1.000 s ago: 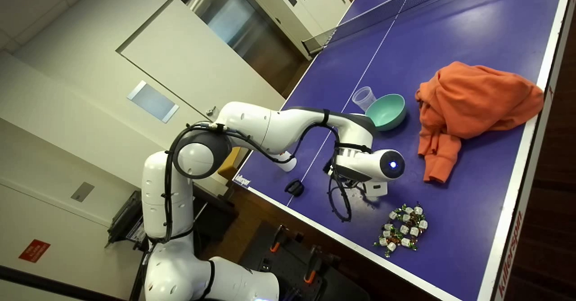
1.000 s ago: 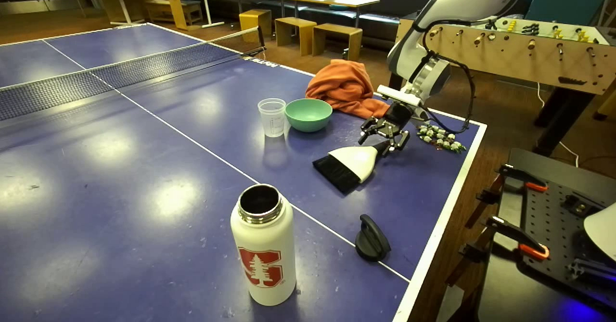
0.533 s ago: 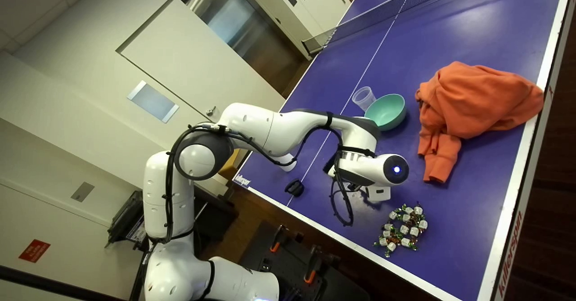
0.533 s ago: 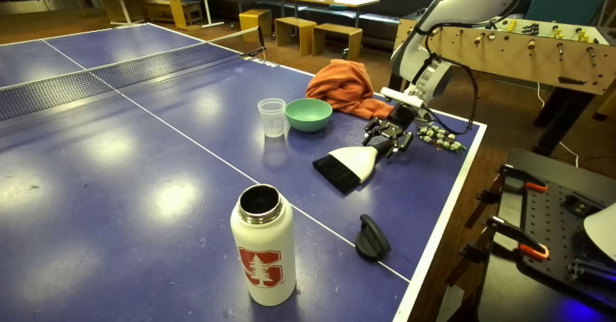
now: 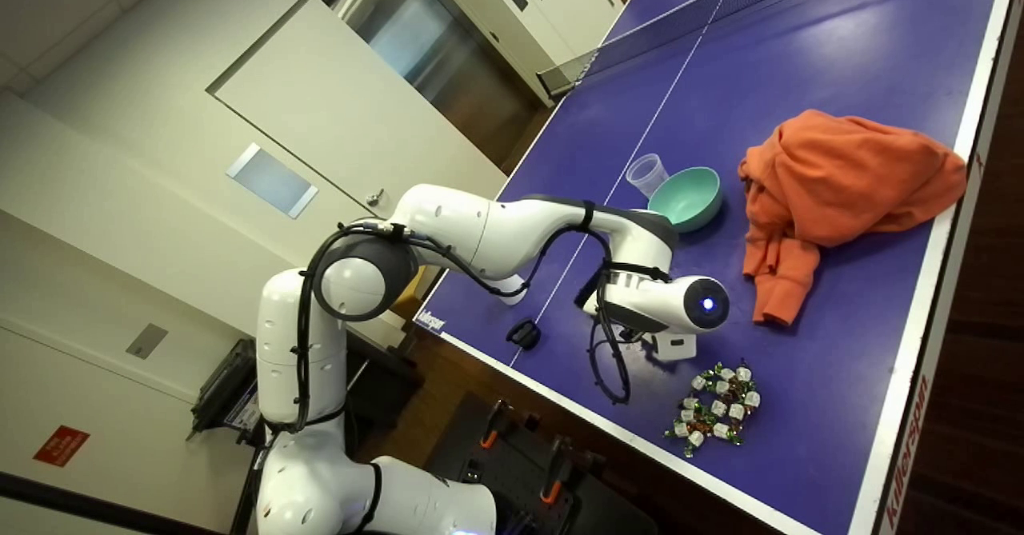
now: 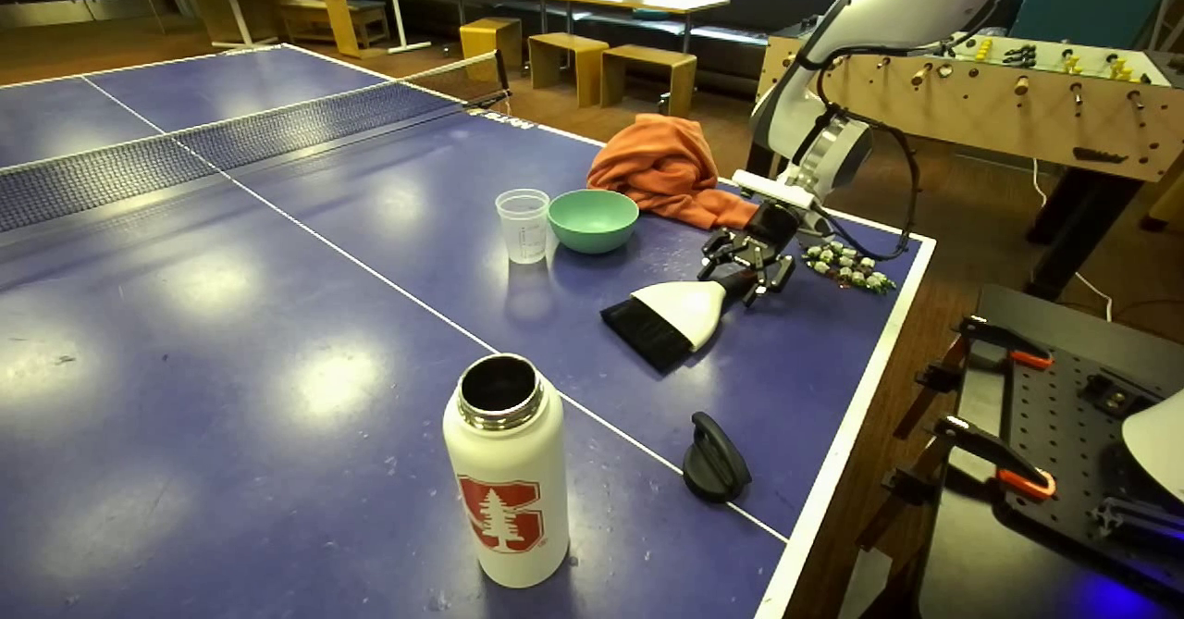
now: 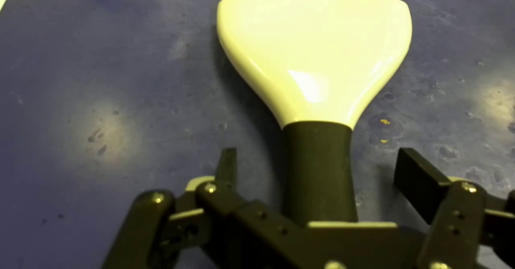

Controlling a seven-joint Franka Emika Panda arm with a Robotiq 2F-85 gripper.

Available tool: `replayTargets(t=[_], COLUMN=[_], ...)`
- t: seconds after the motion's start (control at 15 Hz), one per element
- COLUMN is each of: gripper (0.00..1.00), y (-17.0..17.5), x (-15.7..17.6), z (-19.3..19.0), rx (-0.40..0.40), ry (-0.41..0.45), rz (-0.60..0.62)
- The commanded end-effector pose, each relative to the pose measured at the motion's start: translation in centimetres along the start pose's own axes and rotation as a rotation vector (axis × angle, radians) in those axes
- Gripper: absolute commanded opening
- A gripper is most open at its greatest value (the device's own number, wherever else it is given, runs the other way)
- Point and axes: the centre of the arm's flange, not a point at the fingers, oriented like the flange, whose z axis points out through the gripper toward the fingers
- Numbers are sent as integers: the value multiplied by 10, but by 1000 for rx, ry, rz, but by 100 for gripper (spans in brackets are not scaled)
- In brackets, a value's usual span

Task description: Sweep the candy to the left using the white and black brush

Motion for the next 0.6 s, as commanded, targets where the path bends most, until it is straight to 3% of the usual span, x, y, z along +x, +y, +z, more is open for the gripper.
replayTargets(t=[0.0, 0.07, 0.13, 0.53], gripper=[100, 75, 74, 27], y=[-7, -7, -7, -12], x=[1, 2, 1, -1], z=[2, 2, 2, 0], rx=[-10, -10, -9, -2], ry=[12, 12, 12, 13], rz=[16, 12, 11, -3])
